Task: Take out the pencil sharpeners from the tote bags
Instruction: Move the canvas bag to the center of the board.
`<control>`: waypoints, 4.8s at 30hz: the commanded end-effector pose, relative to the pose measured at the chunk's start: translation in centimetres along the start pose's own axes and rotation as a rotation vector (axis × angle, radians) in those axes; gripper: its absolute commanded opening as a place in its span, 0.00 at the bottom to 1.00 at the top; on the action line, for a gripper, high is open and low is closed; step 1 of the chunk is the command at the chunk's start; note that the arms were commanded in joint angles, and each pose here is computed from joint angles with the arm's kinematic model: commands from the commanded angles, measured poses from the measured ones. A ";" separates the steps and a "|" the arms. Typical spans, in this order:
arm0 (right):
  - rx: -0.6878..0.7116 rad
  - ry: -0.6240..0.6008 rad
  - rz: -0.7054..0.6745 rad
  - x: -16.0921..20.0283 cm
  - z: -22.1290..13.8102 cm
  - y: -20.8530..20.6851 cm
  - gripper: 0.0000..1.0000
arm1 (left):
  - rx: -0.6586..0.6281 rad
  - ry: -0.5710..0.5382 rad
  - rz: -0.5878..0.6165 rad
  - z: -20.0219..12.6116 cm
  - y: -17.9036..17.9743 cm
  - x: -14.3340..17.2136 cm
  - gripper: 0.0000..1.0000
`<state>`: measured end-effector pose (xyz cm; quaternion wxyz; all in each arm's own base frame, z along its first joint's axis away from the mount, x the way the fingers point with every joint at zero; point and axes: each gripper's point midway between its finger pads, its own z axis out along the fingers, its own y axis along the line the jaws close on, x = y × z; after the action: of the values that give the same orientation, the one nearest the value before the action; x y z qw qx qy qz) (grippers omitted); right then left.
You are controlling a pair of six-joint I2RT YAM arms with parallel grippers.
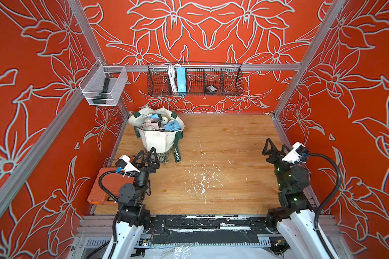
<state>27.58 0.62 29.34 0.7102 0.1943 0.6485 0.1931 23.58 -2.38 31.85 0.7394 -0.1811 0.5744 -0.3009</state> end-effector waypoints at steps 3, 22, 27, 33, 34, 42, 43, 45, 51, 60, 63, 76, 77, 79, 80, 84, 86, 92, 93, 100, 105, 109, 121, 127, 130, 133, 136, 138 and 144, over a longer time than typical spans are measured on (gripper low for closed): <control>-0.136 0.446 0.163 5.2 0.7 4.6 0.98 | -0.212 0.330 0.151 -0.7 0.2 0.6 0.97; -0.354 1.299 0.075 23.8 9.3 25.6 0.86 | -0.264 0.480 0.313 -0.5 2.4 3.3 0.86; -0.342 1.368 0.019 27.2 11.8 29.2 0.80 | -0.266 0.475 0.309 -0.7 2.5 3.3 0.86; -0.261 1.337 0.045 29.6 14.9 29.7 0.74 | -0.261 0.463 0.308 -0.9 2.4 3.1 0.86; -0.250 1.343 0.048 30.0 15.1 29.7 0.73 | -0.262 0.465 0.309 -0.9 2.4 3.2 0.86; -0.208 1.369 0.054 32.9 16.1 29.0 0.56 | -0.276 0.469 0.308 -0.9 2.7 3.3 0.86; -0.202 1.374 0.053 33.2 16.1 28.8 0.54 | -0.273 0.467 0.308 -0.9 2.6 3.2 0.86; -0.200 1.381 0.053 33.6 16.1 28.6 0.49 | -0.269 0.464 0.308 -0.9 2.6 3.2 0.86; -0.222 1.401 0.014 33.1 15.0 28.5 0.27 | -0.269 0.466 0.309 -0.9 2.6 3.3 0.86; -0.315 1.379 -0.040 28.0 11.7 28.8 0.00 | -0.280 0.500 0.315 -0.7 2.6 3.8 0.86; -0.317 1.365 -0.068 25.9 9.8 27.5 0.00 | -0.250 0.543 0.303 0.0 1.9 4.4 0.86; -0.276 1.369 -0.121 22.0 -2.2 17.1 0.00 | -0.182 0.776 0.202 4.0 -1.1 6.6 0.81; -0.273 1.368 -0.127 21.8 -2.8 16.6 0.00 | -0.178 0.787 0.200 4.5 -1.1 6.8 0.80; -0.260 1.375 -0.145 21.7 -3.8 15.4 0.00 | -0.173 0.800 0.202 5.5 -1.1 7.3 0.80; -0.257 1.382 -0.153 21.7 -4.3 15.0 0.00 | -0.169 0.807 0.207 5.9 -1.1 7.4 0.80; -0.250 1.392 -0.166 21.4 -5.4 14.1 0.00 | -0.188 0.892 0.208 7.4 -0.1 9.6 0.80; -0.249 1.383 -0.172 21.1 -5.6 13.9 0.00 | -0.179 0.937 0.188 7.9 0.2 10.9 0.80; -0.244 1.384 -0.203 21.0 -6.0 13.2 0.00 | -0.288 0.988 0.213 10.1 3.0 12.9 0.78; -0.246 1.389 -0.206 21.1 -6.1 13.1 0.00 | -0.298 0.996 0.215 10.6 3.3 13.2 0.78; -0.241 1.402 -0.222 21.1 -6.5 12.7 0.00 | -0.375 1.021 0.223 13.0 5.3 14.7 0.65; -0.233 1.412 -0.244 21.0 -6.8 12.2 0.00 | -0.373 1.031 0.213 13.9 5.7 15.6 0.60; -0.234 1.413 -0.252 20.9 -7.1 12.0 0.00 | -0.375 1.088 0.190 13.9 5.9 16.8 0.29; -0.256 1.380 -0.296 19.0 -6.8 12.5 0.46 | -0.151 1.026 0.185 9.5 1.8 14.7 0.00; -0.372 1.274 -0.311 15.0 -6.3 15.4 0.65 | -0.090 0.977 0.205 7.0 0.6 13.4 0.00; -0.526 1.226 -0.260 13.2 -6.6 18.5 0.69 | -0.084 0.967 0.209 6.5 0.8 13.5 0.00; -0.673 1.210 -0.202 12.6 -7.0 21.6 0.72 | -0.082 0.951 0.217 6.2 1.2 13.8 0.00; -0.722 1.227 -0.207 13.2 -6.3 23.2 0.79 | -0.083 0.940 0.228 5.9 1.5 13.9 0.00; -0.724 1.271 -0.237 14.2 -5.5 23.8 0.82 | -0.076 0.933 0.229 5.8 1.5 13.8 0.00; -0.629 1.355 -0.305 17.3 -1.7 24.7 0.86 | -0.095 0.927 0.244 5.5 2.0 13.8 0.00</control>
<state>26.61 30.72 28.55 0.2175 -0.2608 0.8657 0.3678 31.90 -9.89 20.63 0.4084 -0.0120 0.8846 -0.2247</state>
